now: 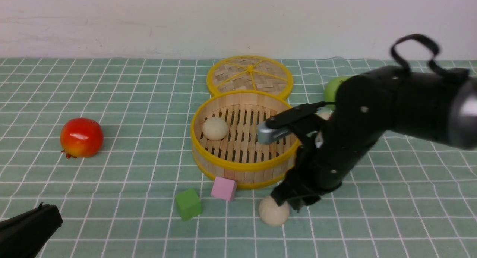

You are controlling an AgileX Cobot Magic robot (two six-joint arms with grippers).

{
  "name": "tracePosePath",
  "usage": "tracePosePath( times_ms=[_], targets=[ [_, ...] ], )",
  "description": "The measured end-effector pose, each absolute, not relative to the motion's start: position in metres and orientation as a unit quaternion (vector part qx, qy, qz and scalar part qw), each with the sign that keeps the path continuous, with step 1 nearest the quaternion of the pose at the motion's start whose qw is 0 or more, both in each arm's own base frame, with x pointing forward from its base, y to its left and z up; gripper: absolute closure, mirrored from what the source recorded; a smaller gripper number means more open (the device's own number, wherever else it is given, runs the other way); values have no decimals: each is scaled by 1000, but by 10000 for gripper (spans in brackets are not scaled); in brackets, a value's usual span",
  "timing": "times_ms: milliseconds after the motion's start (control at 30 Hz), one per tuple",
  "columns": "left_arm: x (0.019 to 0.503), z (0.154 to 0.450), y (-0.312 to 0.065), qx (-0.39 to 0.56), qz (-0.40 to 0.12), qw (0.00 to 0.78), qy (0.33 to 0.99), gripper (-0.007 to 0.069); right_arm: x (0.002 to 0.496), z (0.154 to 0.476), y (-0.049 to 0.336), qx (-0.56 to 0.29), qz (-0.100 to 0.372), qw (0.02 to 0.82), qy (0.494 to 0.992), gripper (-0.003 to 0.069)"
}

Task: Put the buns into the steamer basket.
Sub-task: Use the right arm to grab a steamed stuffed bun, then use the right arm to put the steamed stuffed bun into the steamer

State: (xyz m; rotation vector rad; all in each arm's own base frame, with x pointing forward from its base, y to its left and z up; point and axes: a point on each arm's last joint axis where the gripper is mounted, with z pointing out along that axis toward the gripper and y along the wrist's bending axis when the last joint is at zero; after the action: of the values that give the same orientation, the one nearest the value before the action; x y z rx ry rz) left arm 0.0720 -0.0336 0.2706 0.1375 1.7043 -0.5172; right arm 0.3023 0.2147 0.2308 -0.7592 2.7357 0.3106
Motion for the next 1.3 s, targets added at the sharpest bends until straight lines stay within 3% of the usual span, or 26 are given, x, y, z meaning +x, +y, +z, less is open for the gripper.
tracePosePath(
  times_ms=[233,900,1033,1167,1300],
  targets=[
    [72,271,-34,60,-226,627,743,631,314,222,227,-258,121,171,943,358],
    [72,271,-34,60,-226,627,743,625,326,186,234,-259,106,157,947,361],
    [72,270,-34,60,-225,627,744,625,327,184,234,-260,104,157,947,431],
    [72,269,-34,60,-225,626,745,625,326,189,233,-263,104,162,945,610],
    [72,269,-34,60,-225,626,745,625,318,220,229,-263,117,181,940,648]
  ],
)
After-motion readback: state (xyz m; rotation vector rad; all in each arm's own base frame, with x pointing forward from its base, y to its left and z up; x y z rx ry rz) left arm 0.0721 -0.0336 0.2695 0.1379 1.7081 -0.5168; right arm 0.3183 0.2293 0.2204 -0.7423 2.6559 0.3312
